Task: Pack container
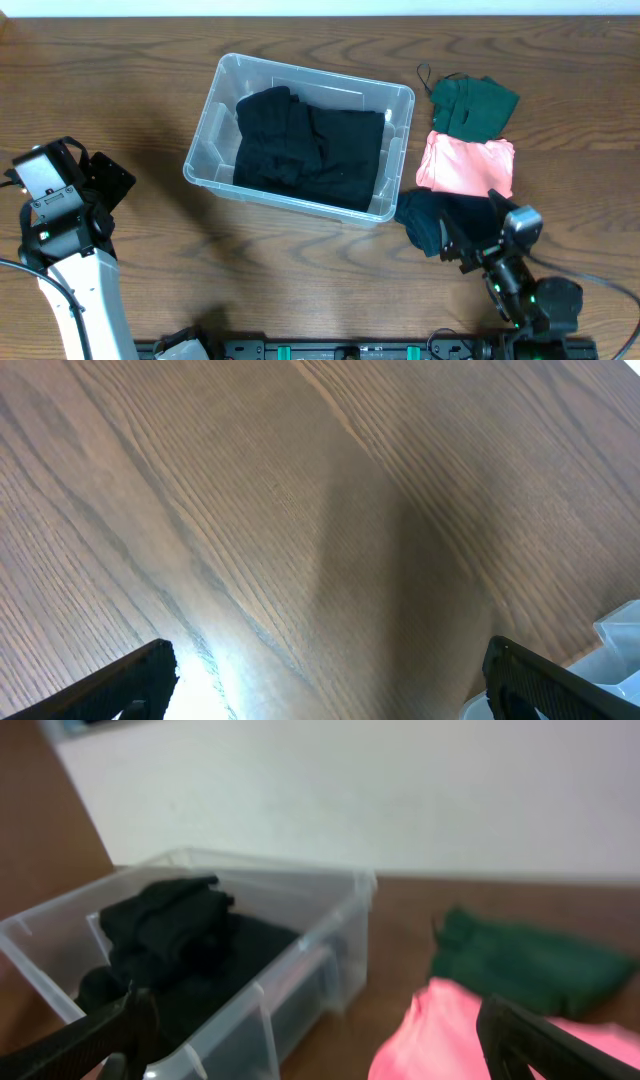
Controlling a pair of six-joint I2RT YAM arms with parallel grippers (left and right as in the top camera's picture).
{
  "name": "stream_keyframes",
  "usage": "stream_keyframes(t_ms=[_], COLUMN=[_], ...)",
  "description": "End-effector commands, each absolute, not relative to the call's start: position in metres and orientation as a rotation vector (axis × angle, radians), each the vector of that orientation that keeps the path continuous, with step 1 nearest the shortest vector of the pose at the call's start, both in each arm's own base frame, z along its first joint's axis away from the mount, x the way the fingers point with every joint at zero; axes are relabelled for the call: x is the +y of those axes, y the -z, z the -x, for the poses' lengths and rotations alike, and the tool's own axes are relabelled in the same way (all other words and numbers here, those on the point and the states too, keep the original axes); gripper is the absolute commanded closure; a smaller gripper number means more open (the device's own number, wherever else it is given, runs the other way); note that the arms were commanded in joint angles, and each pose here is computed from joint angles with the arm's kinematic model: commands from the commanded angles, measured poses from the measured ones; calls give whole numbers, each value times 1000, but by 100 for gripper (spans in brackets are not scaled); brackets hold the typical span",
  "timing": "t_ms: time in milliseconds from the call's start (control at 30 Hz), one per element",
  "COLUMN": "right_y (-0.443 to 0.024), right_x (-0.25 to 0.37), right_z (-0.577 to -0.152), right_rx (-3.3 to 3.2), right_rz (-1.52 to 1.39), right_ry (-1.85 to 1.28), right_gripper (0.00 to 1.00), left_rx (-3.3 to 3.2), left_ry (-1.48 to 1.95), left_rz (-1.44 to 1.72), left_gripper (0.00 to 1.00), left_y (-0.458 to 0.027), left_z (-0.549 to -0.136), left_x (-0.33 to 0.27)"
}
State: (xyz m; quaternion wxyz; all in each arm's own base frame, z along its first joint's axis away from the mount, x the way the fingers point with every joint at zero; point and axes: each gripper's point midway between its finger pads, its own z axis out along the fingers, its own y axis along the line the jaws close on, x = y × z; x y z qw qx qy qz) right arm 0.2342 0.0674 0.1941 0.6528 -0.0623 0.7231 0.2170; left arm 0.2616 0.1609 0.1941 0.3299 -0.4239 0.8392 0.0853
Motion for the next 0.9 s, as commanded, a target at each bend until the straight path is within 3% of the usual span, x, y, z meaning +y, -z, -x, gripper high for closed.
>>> stream_keyframes(t_ms=[0,133,300,433,500,667,867], right_y=[-207,-213,-236,-256,-240,-208,-170], right_x=[59,50,49,66,69,15,-66], right_z=[-246,-274,-327,-365,-371,-419,-445], right_rx=[1698,1859,2057,2200,2331,2383,2327], right_rz=[19,-11,173,198,208,-214,-569], right_ry=[-516,-435,-308,-454,-494,-466,-528], right_gripper=[1,1,1,1,1,1,1], left_rx=[2189,2189,2189,2189,2189,2189,2189], left_ry=[-240,-240,-240,-240,-240,-240,-240], left_rz=[1123,1123,1123,1123,1123,1123,1123], left_gripper=[2,2,2,2,2,2,2], left_y=[-195,-195,-195,-195,-195,-195,-195], left_z=[-260,-260,-260,-260,-260,-260,-260], left_x=[165,165,165,165,165,165,165])
